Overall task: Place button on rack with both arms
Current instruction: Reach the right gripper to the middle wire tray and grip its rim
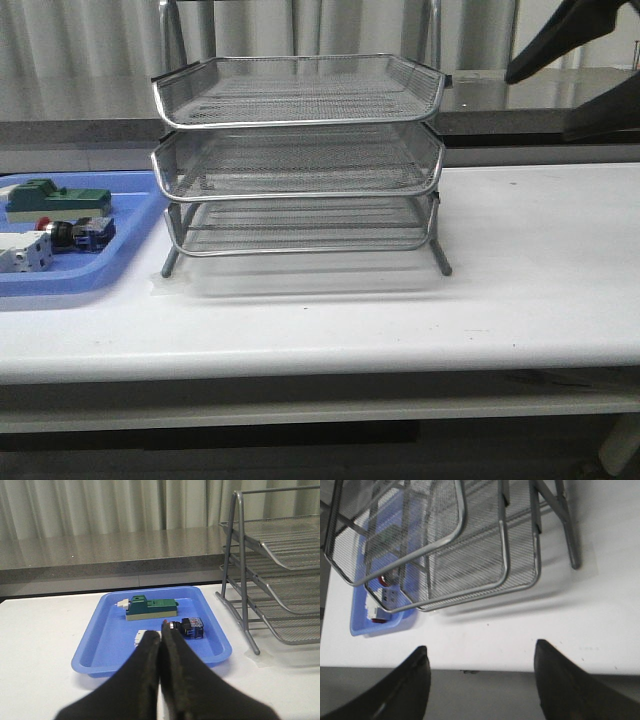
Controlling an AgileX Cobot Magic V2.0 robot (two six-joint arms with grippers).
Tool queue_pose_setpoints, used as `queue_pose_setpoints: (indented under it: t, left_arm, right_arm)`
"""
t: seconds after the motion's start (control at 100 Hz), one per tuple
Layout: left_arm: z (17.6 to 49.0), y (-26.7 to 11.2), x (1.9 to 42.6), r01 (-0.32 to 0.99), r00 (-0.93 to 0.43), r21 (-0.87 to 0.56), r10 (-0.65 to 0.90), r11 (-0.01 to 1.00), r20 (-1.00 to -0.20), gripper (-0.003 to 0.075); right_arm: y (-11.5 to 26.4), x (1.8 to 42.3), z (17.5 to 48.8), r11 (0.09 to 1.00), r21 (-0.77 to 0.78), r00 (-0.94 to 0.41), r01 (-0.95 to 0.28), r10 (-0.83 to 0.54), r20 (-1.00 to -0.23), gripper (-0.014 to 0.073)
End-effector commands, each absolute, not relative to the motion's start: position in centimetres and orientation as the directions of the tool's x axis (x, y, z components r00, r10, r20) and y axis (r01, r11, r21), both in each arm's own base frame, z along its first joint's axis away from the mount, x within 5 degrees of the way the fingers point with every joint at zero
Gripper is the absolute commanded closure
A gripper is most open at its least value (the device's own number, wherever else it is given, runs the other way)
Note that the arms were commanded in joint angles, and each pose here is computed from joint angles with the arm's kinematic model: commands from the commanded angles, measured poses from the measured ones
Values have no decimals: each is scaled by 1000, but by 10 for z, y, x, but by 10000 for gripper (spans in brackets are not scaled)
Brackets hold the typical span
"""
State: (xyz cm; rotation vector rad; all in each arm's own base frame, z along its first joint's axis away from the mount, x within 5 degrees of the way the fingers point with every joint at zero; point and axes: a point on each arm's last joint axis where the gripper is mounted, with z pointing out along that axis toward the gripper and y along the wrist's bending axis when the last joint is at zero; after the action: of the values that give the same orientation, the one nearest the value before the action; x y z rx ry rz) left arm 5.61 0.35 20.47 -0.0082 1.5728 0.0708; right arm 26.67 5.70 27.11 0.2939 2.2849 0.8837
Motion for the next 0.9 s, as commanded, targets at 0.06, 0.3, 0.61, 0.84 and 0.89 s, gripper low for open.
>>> queue_pose_setpoints:
  t: [0.06,0.3,0.61,0.84,0.89]
  left_arm:
    - [198,2,55,-37,65,40,42,999,-997,741]
    - [198,2,55,-37,65,40,42,999,-997,741]
    - [198,2,55,-37,65,40,42,999,-997,741]
    - [198,2,55,-37,65,40,42,999,-997,741]
    - [198,2,55,-37,65,40,42,999,-997,741]
  right_arm:
    - [61,293,265,670,741,-716,-49,493,-494,130]
    - [67,318,224,616,788,-754,-28,504,-421,130]
    - [78,345,211,536,841,-784,-82,486,-386,130]
    - [100,363,212,528,839,-797,-133,446,-407,130]
    - [106,366,210,527,838,-803,-140,435,-407,130]
